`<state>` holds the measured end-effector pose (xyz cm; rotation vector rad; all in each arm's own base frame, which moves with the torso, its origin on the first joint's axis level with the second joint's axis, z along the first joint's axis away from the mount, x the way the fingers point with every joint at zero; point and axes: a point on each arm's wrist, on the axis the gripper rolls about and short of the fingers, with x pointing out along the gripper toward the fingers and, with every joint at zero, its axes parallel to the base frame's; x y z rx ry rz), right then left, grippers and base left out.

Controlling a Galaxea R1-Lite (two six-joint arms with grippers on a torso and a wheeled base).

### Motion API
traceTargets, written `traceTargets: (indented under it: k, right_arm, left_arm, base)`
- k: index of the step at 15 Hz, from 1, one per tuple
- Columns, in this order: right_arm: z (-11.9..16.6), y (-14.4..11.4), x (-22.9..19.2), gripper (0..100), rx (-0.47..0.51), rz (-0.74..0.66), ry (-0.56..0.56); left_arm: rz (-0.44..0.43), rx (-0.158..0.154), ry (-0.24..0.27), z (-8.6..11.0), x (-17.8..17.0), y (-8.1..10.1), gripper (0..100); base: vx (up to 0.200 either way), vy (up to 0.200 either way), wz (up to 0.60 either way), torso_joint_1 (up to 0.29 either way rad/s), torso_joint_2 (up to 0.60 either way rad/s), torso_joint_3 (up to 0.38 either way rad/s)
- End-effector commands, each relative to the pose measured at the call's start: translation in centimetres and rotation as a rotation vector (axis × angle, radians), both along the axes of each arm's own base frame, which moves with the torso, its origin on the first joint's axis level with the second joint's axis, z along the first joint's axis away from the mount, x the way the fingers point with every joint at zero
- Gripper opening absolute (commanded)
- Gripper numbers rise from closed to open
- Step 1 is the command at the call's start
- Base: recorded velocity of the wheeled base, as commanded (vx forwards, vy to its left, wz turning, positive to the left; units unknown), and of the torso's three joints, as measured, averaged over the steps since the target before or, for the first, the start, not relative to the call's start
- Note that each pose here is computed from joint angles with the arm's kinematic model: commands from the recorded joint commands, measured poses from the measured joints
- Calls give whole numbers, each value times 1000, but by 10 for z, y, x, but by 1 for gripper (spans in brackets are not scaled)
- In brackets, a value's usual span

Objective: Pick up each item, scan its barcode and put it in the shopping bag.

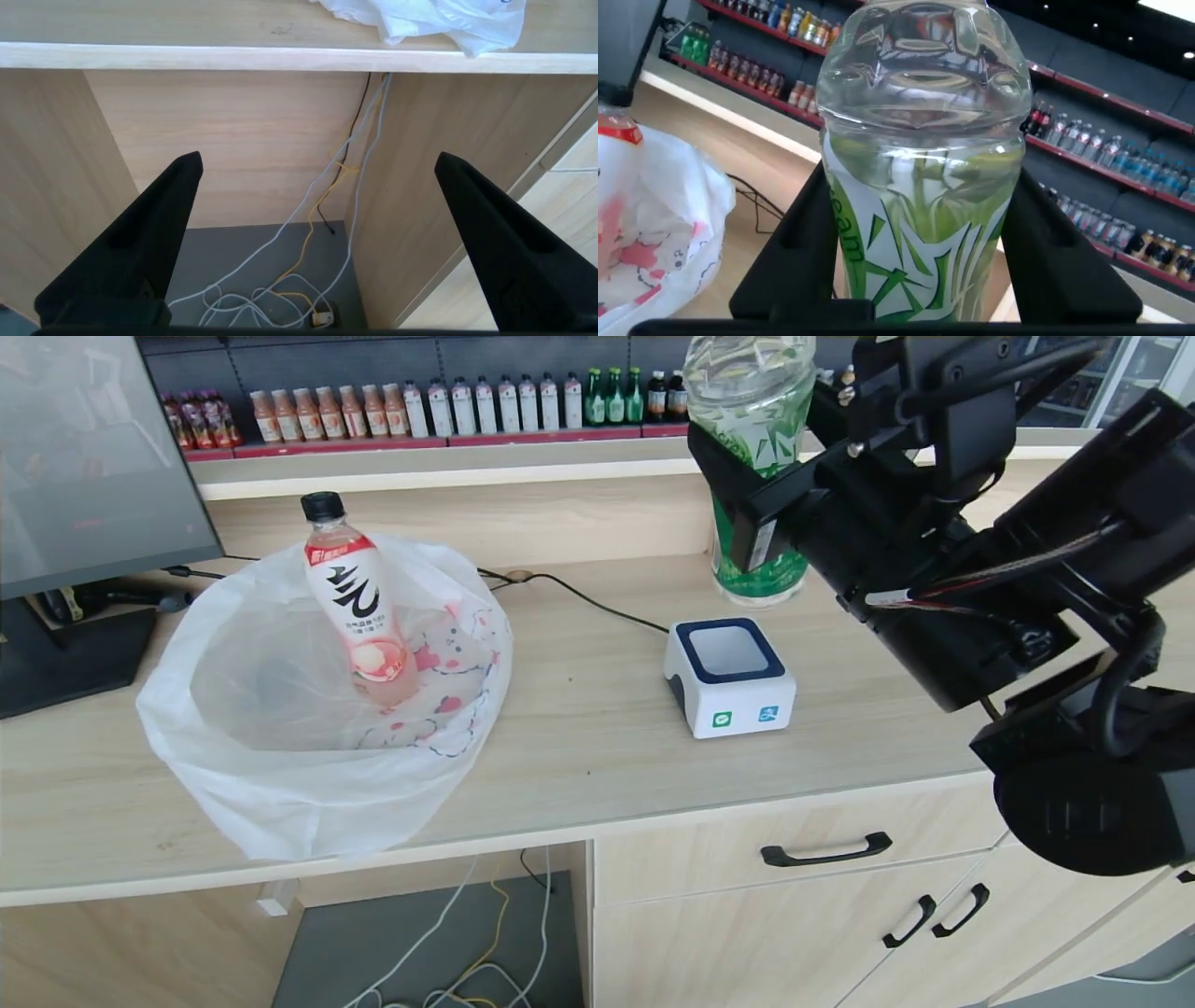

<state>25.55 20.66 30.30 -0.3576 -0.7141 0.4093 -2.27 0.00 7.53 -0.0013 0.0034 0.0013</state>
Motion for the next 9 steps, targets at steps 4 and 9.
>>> traceTargets:
  k: [4, 9]
  right_arm:
    - [-9, 6, 7, 0, -85, 17, -31]
    - [-19, 2, 12, 0, -235, 34, -114]
  left_arm:
    - [0, 0, 0, 0, 0, 0, 100]
    - [-1, 0, 0, 0, 0, 0, 100]
  base:
    - [0, 0, 0, 0, 0, 0]
    - [0, 0, 0, 0, 0, 0]
